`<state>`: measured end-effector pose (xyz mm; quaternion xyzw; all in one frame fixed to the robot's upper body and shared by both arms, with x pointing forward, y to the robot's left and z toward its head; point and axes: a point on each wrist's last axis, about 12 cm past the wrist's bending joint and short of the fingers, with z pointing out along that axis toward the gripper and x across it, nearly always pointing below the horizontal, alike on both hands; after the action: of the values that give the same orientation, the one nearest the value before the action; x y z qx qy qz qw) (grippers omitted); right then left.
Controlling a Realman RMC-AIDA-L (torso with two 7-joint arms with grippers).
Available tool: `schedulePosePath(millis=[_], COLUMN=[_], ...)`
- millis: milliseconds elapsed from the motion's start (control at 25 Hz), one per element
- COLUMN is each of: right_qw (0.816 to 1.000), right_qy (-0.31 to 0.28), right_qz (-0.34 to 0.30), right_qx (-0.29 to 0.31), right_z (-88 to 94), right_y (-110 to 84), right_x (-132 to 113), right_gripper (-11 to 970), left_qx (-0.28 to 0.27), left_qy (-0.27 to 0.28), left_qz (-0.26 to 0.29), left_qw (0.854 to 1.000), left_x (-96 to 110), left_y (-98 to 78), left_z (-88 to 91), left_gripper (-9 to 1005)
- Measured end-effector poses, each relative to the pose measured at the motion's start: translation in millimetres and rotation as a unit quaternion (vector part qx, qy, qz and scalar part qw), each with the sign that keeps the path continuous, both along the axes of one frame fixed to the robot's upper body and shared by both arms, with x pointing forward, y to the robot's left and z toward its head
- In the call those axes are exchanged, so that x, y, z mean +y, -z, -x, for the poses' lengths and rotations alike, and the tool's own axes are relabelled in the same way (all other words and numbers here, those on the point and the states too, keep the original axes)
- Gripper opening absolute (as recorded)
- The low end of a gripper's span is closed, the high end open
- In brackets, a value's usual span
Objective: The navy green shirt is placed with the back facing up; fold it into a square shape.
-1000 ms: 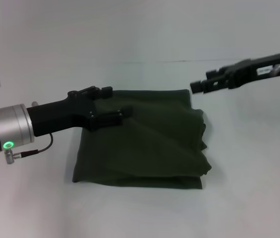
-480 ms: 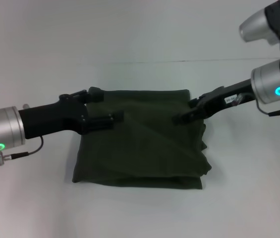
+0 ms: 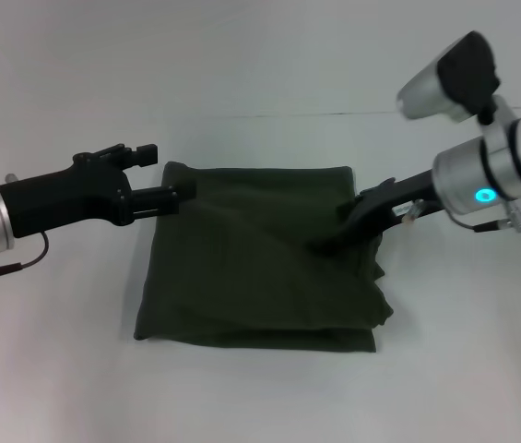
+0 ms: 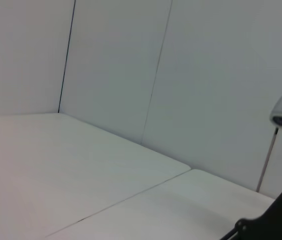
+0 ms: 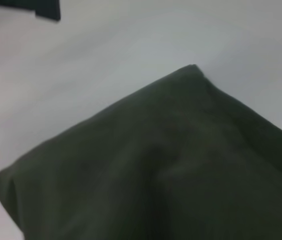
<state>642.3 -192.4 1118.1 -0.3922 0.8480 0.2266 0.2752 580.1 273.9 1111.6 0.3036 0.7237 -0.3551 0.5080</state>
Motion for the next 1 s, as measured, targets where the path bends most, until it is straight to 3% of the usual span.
schedulePosePath(millis=[320,840,1000], right_qw=[0.996,0.987,0.992], right_qy=[-0.002,0.054,0.019], right_qz=[0.064,0.071,0.042], right_qx=[-0.062,-0.135,-0.115], right_z=[-6.4,-26.3,-19.6], right_y=[11.5,0.4,-8.1], right_x=[15,11,14], right_gripper=[915,915,915], left_qx=[-0.004,-0.011,-0.014], left_qy=[0.007,0.000,-0.013], left_qz=[-0.003,-0.007,-0.004], left_qw=[1.000,1.000,1.000], left_x=[-4,0,6], left_y=[-3.2,-7.2,-9.3], left_z=[-3.0,-7.3,-8.6], left_gripper=[911,910,910])
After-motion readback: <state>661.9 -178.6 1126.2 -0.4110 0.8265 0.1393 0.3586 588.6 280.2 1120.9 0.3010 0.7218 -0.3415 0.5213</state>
